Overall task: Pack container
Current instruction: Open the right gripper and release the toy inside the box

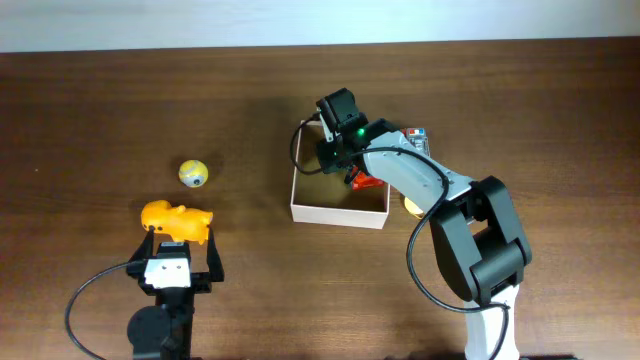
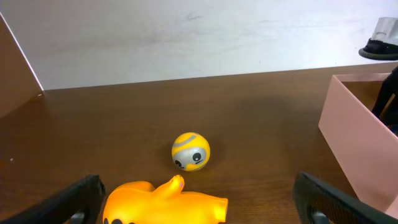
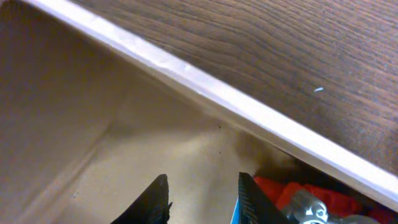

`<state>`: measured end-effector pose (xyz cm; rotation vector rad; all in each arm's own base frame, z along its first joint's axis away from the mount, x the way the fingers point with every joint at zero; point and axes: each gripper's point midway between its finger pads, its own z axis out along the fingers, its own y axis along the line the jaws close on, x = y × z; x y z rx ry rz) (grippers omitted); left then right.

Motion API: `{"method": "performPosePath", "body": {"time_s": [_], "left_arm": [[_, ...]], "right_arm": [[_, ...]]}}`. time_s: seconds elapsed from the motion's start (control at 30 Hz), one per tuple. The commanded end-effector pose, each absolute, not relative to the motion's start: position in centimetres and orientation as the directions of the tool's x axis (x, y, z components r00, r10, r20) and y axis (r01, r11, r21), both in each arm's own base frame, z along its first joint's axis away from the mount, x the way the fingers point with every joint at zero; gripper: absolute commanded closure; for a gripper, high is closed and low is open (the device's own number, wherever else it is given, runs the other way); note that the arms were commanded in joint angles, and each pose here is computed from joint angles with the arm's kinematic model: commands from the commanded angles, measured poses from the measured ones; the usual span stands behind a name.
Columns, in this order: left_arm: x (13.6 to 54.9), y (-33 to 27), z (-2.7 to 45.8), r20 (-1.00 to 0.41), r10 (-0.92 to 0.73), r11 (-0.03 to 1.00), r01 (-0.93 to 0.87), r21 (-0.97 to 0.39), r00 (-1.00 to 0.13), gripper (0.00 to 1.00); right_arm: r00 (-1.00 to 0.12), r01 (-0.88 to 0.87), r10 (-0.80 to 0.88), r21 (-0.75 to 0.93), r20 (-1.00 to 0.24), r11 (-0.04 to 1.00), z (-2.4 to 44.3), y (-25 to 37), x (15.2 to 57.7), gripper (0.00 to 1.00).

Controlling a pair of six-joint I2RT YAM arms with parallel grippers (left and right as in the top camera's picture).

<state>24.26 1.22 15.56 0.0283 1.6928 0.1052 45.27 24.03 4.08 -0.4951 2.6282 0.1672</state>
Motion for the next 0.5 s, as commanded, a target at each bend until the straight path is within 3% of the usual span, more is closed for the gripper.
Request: {"method": "performPosePath", "body": {"time_s": [0.0,0.47], "left_arm": [[24.3,1.2,15.5,-0.989,0.088,0.995,-0.036,0.094,-0.122,0.01],[24.3,1.2,15.5,-0.989,0.089,0.995,-0.036,0.094,-0.122,0.01]], "right_arm": [[-0.798,-0.433,-0.394,-0.022,-0.455,0.901,3.8,23.5,45.5,0.70],[-0.788,-0.439,-0.445,-0.119,-0.424,0.891,3.5,21.9,45.5,0.78]]}}
